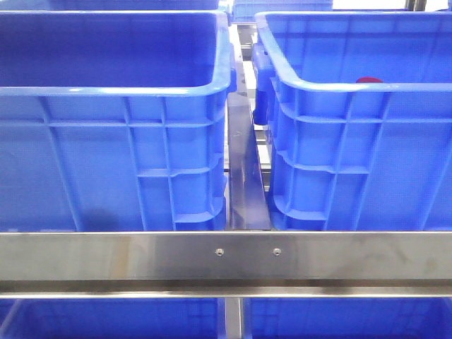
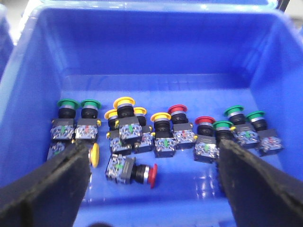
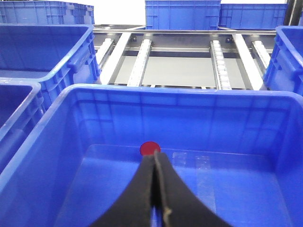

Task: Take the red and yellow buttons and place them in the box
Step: 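Grasp a yellow-capped button with the left gripper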

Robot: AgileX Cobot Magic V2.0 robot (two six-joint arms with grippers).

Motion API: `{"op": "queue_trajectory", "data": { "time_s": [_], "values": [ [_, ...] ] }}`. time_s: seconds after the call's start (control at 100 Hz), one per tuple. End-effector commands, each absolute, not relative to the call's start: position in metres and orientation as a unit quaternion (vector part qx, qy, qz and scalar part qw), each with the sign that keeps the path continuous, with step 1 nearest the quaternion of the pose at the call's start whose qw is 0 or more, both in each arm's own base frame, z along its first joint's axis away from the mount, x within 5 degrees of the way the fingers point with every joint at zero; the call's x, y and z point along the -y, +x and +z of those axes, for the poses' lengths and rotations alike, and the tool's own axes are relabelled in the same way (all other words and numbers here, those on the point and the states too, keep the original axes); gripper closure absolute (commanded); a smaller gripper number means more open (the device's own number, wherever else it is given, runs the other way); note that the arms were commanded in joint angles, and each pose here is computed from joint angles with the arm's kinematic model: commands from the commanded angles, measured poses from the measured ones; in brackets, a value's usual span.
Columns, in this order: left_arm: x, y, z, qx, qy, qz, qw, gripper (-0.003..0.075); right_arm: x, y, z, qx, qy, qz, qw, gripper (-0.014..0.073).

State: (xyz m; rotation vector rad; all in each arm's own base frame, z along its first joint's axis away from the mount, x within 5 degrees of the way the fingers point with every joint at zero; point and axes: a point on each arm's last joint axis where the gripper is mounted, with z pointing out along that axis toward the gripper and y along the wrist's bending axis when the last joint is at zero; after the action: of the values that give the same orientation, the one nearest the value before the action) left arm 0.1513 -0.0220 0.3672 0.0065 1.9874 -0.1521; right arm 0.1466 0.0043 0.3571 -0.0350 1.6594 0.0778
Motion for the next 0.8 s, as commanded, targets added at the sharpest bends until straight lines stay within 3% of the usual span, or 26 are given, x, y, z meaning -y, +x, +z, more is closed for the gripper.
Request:
{"op": "queue_trajectory", "data": {
  "time_s": [0.0,0.23,0.42,0.79],
  "values": [
    [0.027,0.178,0.386,-0.828,0.009,-0.064,0.557,0.0186,0.0,0.145,0.371,-0.713,-0.001,0.018,0.701,0.0663],
    [0.037,0.253,0.378,-0.88,0.017,-0.034,0.474,0.0188,0.0,0.145,0.371,-0.713,-0.001,0.018,0.701,0.0663],
    [0.046,0.307,0.353,-0.905,0.02,-0.023,0.424,0.0194,0.0,0.145,0.371,-0.713,-0.001,0.018,0.701,0.0663],
    [0.031,0.359,0.314,-0.927,-0.007,-0.004,0.376,0.0194,0.0,0.145,0.371,-0.713,-0.001,0.018,0.701,0.0663]
  ]
}}
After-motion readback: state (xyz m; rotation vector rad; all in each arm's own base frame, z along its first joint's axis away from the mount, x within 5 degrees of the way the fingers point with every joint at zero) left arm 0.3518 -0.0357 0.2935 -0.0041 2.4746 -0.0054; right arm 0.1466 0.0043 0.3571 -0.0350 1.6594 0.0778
